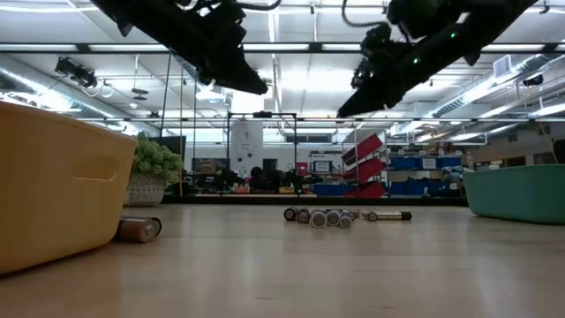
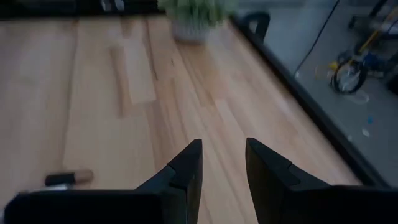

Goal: Sort batteries
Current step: Put the black battery into the yellow bin

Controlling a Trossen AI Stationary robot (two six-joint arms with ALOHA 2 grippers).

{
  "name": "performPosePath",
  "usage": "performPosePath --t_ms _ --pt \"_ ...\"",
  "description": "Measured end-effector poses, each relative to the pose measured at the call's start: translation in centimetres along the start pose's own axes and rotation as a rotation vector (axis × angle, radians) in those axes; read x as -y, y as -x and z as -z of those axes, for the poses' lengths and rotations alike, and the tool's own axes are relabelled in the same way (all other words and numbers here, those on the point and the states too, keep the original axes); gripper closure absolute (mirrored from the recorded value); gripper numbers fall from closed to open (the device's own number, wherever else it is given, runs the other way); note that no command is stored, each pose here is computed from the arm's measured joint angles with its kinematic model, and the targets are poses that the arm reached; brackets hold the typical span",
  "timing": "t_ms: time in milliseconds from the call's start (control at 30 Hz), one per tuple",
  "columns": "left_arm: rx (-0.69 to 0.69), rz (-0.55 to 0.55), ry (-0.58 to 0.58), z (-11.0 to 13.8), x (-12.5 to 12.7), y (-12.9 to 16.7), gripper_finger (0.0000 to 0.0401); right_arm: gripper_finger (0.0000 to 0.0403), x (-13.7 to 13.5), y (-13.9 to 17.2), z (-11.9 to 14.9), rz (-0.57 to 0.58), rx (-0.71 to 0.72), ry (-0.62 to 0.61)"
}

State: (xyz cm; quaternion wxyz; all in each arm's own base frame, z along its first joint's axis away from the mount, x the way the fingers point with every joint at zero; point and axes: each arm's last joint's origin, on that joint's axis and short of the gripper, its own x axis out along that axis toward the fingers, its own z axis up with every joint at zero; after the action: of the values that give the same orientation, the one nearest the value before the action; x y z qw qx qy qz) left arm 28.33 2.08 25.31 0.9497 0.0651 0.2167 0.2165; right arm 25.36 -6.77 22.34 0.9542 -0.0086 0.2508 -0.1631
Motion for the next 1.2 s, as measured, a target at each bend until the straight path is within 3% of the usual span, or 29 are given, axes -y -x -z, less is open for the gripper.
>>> performPosePath --t_ms 367,533,667,933,1100,1200 --pt "-0.095 0.046 0.047 1.0 0.3 0.1 0.0295 0.0296 -2.3 -4.5 -0.3 -0.074 -0.241 0.099" --pt "-0.047 0.028 0.051 0.5 0.2 0.1 0.0295 0.0296 -4.0 -6.0 1.0 -0.22 -0.309 0.223" --pt "-0.038 0.021 0.056 0.4 0.2 0.1 0.0295 0.0296 -5.1 -6.5 2.1 -0.252 -0.369 0.26" --pt "-0.062 0.025 0.047 0.9 0.6 -0.5 0.0295 0.0296 -6.0 -7.1 3.2 -0.195 -0.428 0.273" --pt "-0.104 0.034 0.028 1.7 1.1 -1.4 0.0295 0.0295 -5.3 -7.0 3.5 -0.076 -0.475 0.34" --pt "-0.134 0.041 0.015 2.2 1.3 -1.8 0.0295 0.0295 -4.6 -6.7 2.8 -0.066 -0.441 0.327"
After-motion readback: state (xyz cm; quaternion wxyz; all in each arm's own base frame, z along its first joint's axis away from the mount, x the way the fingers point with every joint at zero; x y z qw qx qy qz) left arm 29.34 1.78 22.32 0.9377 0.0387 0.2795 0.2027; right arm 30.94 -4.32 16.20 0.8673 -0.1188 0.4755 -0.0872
